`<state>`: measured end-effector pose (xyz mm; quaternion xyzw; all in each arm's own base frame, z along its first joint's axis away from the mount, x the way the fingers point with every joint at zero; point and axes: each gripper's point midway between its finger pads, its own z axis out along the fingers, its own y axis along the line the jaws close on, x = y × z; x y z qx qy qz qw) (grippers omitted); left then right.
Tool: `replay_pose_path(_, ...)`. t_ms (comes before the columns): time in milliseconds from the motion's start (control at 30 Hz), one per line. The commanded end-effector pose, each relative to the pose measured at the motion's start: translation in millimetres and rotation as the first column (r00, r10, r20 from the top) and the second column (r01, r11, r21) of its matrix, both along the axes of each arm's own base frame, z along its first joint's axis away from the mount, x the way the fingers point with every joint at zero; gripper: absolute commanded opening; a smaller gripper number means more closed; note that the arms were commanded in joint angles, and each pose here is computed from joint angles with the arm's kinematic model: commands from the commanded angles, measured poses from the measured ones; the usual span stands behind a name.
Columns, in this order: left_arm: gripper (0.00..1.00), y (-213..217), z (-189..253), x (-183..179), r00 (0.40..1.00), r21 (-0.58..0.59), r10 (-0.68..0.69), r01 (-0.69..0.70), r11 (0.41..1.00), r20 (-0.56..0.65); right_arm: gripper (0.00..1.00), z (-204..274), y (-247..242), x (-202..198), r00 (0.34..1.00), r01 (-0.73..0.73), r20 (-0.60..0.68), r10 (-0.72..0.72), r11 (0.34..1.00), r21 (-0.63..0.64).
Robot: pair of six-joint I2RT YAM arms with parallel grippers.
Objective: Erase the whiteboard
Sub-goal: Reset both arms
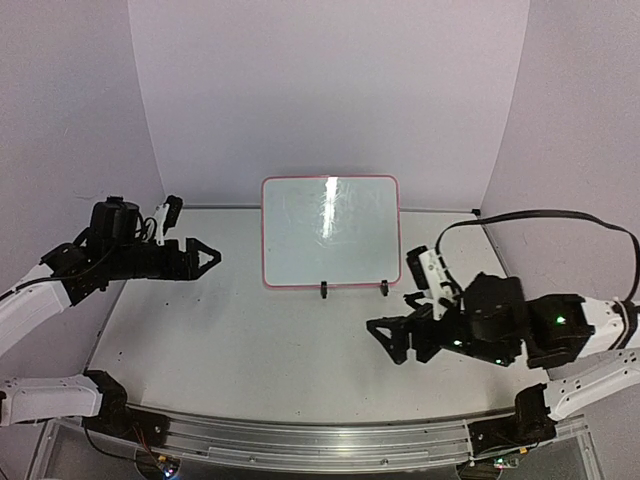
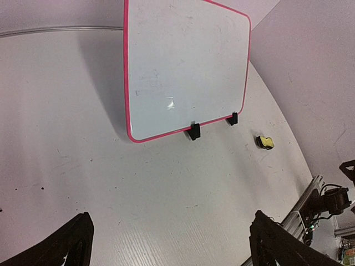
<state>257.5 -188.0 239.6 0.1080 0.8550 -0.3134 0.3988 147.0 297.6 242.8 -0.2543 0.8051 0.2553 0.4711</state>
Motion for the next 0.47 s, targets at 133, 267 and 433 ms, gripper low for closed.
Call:
replay_pose_path(133,1.0,-2,19,-2,0.995,-0.006,-0.042,0.042,0.999,0.09,0.98,16,-51,-25,0.995,-0.094,0.015,0.094,0.995,0.045)
replay_pose_path(267,1.0,0,19,-3,0.995,0.011,-0.044,0.043,0.999,0.091,0.98,15,-60,-21,0.997,-0.069,0.028,0.069,0.998,-0.001)
replay_pose_path(433,1.0,4,26,-5,0.991,0.02,-0.042,0.04,0.999,0.127,0.98,10,-59,-17,0.998,-0.052,0.03,0.054,0.997,-0.052)
